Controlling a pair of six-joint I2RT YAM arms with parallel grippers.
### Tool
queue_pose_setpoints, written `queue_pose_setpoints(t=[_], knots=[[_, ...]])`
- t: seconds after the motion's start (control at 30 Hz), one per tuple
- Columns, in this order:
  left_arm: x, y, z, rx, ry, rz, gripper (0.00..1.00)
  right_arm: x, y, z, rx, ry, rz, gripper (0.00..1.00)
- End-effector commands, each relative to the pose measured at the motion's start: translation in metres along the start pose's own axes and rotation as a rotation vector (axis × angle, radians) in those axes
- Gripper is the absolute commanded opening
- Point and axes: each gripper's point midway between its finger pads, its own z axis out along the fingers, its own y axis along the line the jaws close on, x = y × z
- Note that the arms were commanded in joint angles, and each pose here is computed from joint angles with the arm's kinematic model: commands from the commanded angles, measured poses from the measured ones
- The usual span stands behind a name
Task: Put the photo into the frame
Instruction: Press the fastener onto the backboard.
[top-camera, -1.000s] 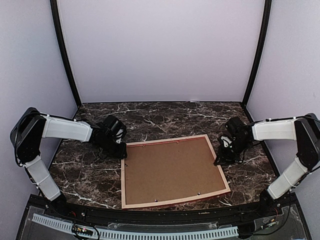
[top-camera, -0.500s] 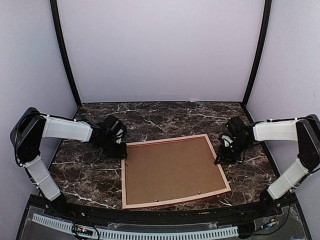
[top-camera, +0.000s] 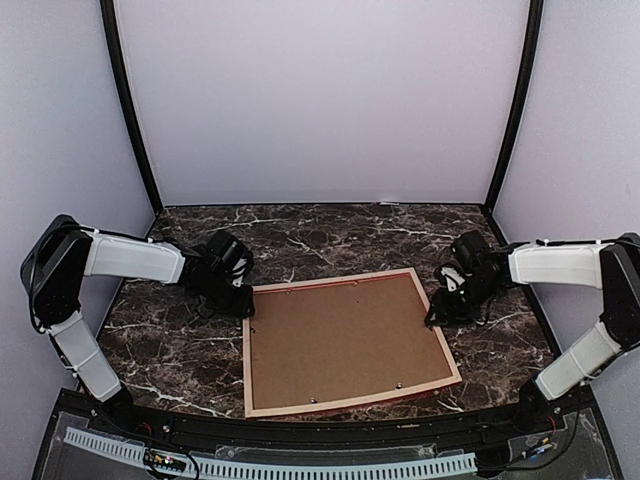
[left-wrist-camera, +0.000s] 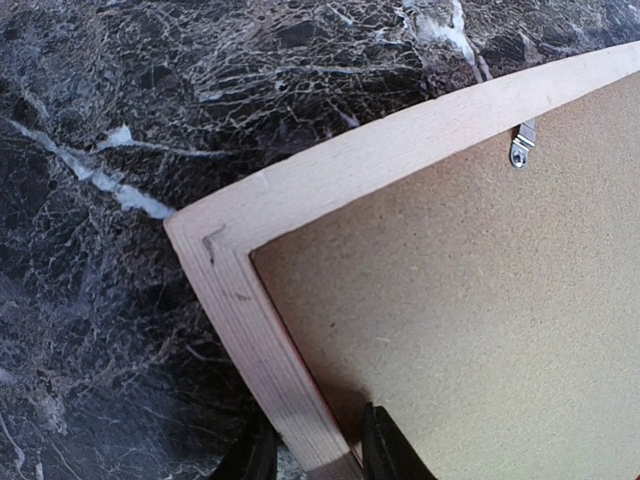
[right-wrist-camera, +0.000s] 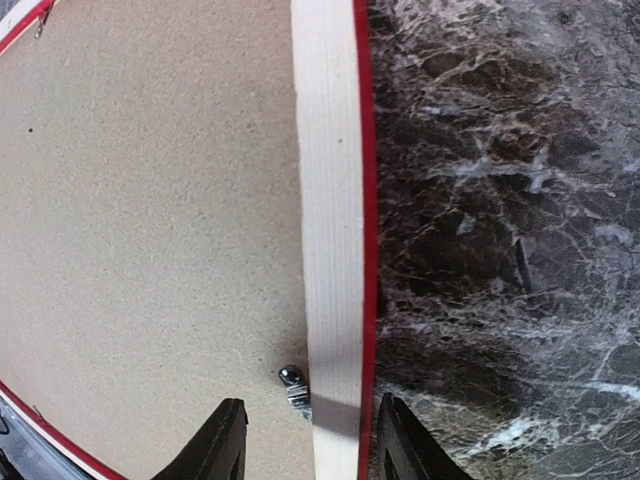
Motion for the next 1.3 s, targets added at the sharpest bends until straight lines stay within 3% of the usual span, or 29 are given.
queue_pose_setpoints(t=[0.0,0.63,1.0,1.1,1.27], knots=[[0.021,0.008,0.005,-0.042,0.085,0.013,0.3,0.006,-0.001,0.007,0.055,0.027,-0.034,0.45],[0.018,0.007,0.003,-0.041,0.081,0.018,0.3,0.0,-0.003,0.014,0.11,0.025,-0.071,0.22],[0.017,0.009,0.003,-0.048,0.074,0.019,0.3,-0.018,-0.004,0.014,0.079,-0.053,-0.036,0.13],[0.014,0.014,0.002,-0.073,0.058,0.02,0.3,-0.034,0.0,0.012,0.054,-0.09,-0.025,0.17],[0.01,0.019,0.002,-0.093,0.041,0.005,0.36,-0.047,0.004,0.012,0.046,-0.095,-0.013,0.42]])
